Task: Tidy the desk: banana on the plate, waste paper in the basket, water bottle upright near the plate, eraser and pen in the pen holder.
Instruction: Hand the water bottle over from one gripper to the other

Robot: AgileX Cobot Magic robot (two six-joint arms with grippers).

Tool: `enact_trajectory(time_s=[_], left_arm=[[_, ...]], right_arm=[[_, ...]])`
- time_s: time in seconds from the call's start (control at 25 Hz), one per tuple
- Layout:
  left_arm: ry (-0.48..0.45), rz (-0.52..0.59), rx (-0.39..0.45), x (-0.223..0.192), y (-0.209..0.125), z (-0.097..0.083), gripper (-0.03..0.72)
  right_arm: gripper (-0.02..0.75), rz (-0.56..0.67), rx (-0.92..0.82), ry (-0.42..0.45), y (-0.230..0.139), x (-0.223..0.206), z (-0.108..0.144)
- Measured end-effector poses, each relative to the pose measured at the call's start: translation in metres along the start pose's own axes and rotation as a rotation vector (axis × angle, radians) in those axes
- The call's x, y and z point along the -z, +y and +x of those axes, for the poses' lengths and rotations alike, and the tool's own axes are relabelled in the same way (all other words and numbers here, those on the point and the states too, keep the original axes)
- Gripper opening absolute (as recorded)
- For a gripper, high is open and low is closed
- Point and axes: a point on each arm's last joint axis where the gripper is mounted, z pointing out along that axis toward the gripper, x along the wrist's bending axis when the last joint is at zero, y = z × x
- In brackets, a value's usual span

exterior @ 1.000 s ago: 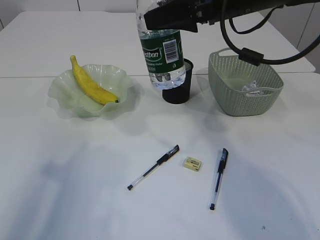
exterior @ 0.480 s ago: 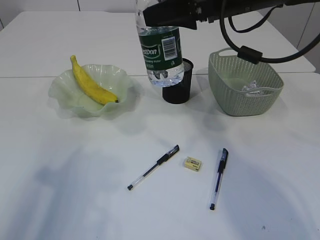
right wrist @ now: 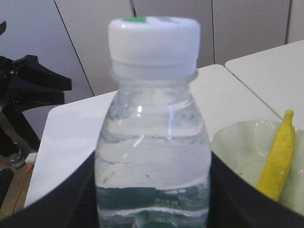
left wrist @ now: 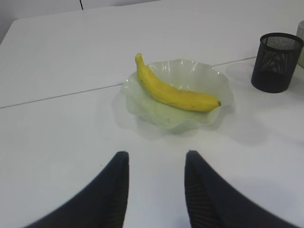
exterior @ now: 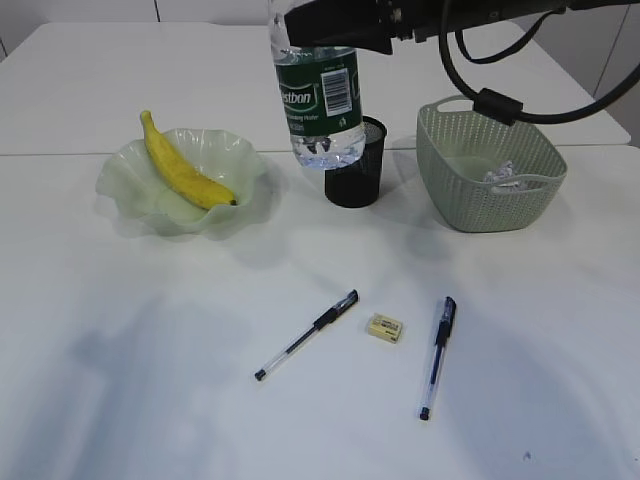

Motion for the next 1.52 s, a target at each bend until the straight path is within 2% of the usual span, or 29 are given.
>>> enact_trajectory(time_s=[0.56,0.76,0.96,1.12,1.32,1.52], left_arm=[[-0.016,0.018,-0.015,-0.041,-0.009,-0.002,0.276],[-0.042,0.007,0.01,-0.059,-0.015,-0.004,0.276],[-0.147,-0.039,0.027,-0.073,-0.018,-0.014,0.276],[-0.237,-0.071,0.004,-0.077,-0.018,-0.022,0.276],[-0.375,-0.113,-0.017,-0.08,-0.019,-0.034,0.276],[-0.515,-0.125,0.01,-0.085,-0.026,-0.046,0.276]], right_arm=[[0.402,-0.004,0.001,0.0,0.0,0.0,0.0],[0.402,-0.004,0.002,0.0,0.0,0.0,0.0],[0.402,-0.004,0.005,0.0,0.0,0.0,0.0],[0.402,-0.004,0.005,0.0,0.0,0.0,0.0],[0.402,-0.006,0.004,-0.002,0.001,0.0,0.0],[0.402,-0.008,0.004,-0.002,0.001,0.0,0.0]])
